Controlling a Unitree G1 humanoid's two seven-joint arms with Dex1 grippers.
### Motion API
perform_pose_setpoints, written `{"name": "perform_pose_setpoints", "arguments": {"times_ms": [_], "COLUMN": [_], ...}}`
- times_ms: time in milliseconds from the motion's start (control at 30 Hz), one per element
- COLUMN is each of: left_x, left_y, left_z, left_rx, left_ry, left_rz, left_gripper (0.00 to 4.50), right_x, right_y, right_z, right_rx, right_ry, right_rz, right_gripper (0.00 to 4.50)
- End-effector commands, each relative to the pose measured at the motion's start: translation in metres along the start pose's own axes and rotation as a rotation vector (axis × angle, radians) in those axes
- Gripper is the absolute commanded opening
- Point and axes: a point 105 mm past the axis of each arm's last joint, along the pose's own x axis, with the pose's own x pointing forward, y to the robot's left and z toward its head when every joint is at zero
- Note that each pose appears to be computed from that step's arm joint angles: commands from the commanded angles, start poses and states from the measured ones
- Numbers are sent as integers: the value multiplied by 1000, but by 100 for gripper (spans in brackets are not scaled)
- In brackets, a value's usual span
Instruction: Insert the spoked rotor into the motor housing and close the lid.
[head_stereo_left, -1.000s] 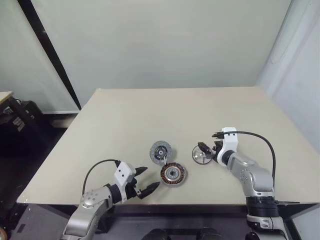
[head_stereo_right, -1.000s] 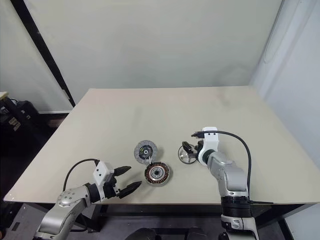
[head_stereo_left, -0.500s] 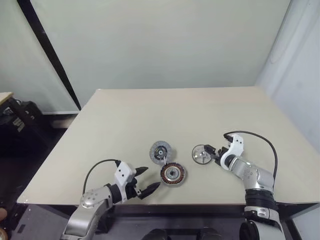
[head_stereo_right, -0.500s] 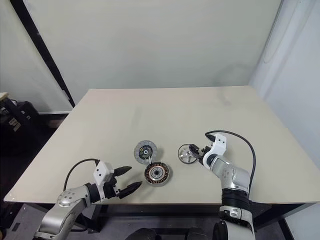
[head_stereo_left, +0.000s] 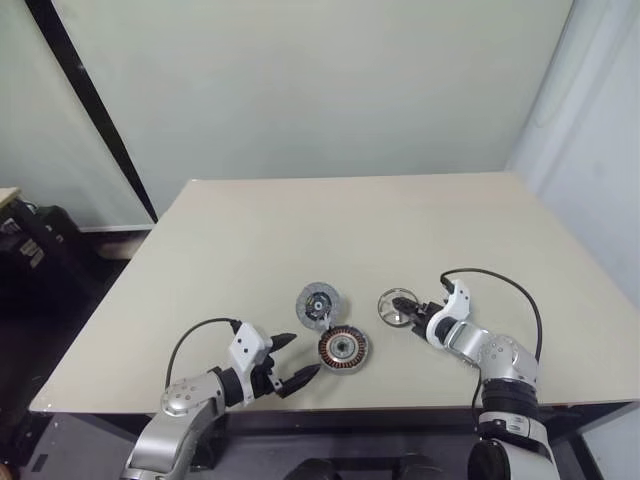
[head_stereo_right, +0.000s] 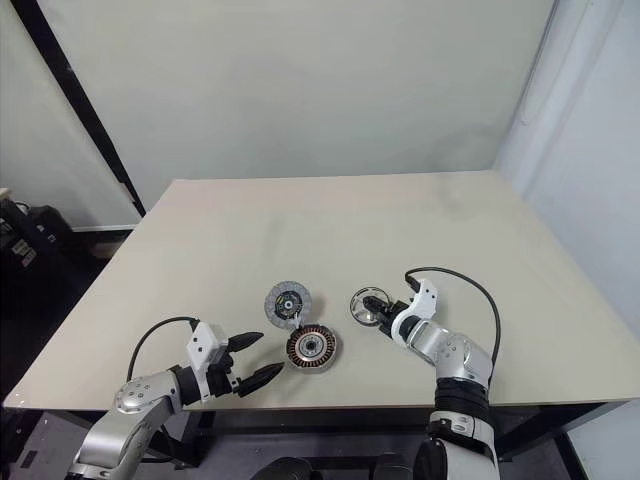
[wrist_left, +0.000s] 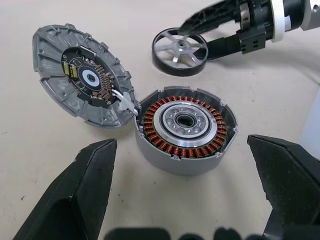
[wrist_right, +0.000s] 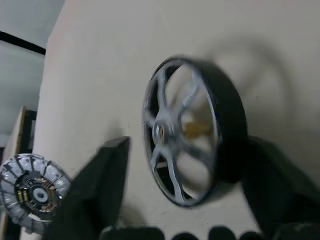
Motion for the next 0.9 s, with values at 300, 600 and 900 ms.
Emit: {"name": "perform_pose_setpoints", "arguments": {"times_ms": [300, 600, 900], "left_x": [1, -4, -7], "left_y": [1, 6, 6], "left_z": [11, 10, 9], "left_rx": [46, 44, 38], "left_ry": [-31, -29, -27], "left_rz": [-8, 20, 34], "left_gripper": [450, 450, 450], "right_x": [-3, -22, -37], "right_y": [14, 71, 110], "right_z": [18, 14, -43], "right_rx": [4, 6, -21], "right_ry": [-66, -25, 180], "right_rz": [39, 260, 392], "right_gripper": [43, 43, 43]}}
